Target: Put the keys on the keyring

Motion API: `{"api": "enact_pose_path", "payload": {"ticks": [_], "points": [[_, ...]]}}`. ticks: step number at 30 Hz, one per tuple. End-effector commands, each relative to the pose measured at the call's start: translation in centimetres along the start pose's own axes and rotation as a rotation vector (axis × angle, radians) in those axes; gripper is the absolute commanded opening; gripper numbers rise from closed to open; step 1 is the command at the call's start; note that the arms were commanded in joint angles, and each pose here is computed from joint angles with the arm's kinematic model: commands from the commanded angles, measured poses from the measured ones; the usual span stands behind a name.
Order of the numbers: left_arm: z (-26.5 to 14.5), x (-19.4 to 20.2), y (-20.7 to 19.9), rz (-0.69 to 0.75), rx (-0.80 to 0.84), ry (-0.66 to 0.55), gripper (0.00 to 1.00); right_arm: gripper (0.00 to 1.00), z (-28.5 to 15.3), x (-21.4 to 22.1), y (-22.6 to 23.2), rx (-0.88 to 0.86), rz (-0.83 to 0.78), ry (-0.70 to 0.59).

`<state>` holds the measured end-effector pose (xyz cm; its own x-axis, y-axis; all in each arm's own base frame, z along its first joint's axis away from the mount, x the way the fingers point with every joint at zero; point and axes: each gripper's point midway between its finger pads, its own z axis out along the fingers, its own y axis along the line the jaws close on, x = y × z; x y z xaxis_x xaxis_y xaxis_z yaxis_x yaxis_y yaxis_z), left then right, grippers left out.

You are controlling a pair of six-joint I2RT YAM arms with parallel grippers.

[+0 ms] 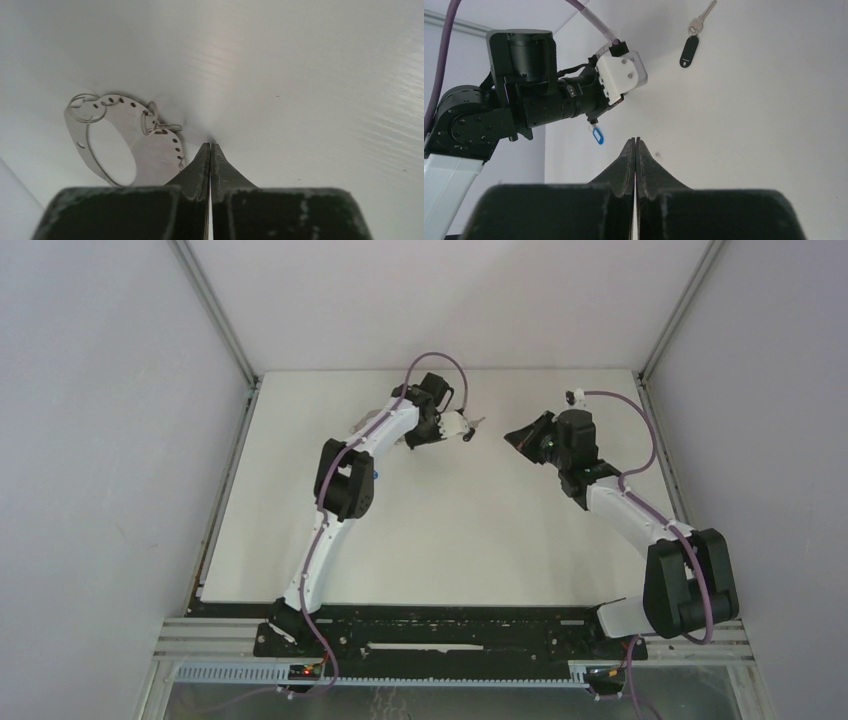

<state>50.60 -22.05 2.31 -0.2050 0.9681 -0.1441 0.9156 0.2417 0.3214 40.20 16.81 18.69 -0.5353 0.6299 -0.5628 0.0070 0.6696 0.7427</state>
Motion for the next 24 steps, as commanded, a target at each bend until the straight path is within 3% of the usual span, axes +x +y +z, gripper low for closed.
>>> {"api": "enact_pose_path", "payload": {"ticks": [1,5,9,11,15,17,19,24], "points": [[-2.1,-0.8,-1.8,0.077,0.097,-0.072,0.00,0.00,-0.8,-1.4,1.6,-0.049,-0.010,-0.053],[-5.0,-0.9,-4.5,0.059,0.188,-0.139,0.00,0.00,-0.4,-1.2,1.2,-0.040,-0.012,-0.052],[-7.6,-1.4,0.1,-0.104,-0.021,-0.180,0.03,0.00,0.1,-0.8,0.9,-0.037,-0.006,-0.045],[-8.4,-1.3,4.8,-0.242,-0.192,-0.194,0.21,0.03,0.3,-0.7,0.9,-0.042,-0.001,-0.050],[-8.8,-0.8,10.0,-0.538,-0.293,-0.263,0.80,0.19,0.2,-0.2,1.1,-0.055,-0.007,-0.055],[-8.2,-1.3,10.2,-0.607,-0.275,-0.298,0.92,0.24,0.1,0.1,1.1,-0.059,-0.009,-0.058],[-7.7,-2.0,9.6,-0.644,-0.256,-0.320,0.97,0.25,0.2,0.3,1.1,-0.066,-0.008,-0.061],[-5.6,-3.4,7.6,-0.780,-0.175,-0.347,1.00,0.25,0.2,0.7,0.8,-0.073,-0.005,-0.059]]}}
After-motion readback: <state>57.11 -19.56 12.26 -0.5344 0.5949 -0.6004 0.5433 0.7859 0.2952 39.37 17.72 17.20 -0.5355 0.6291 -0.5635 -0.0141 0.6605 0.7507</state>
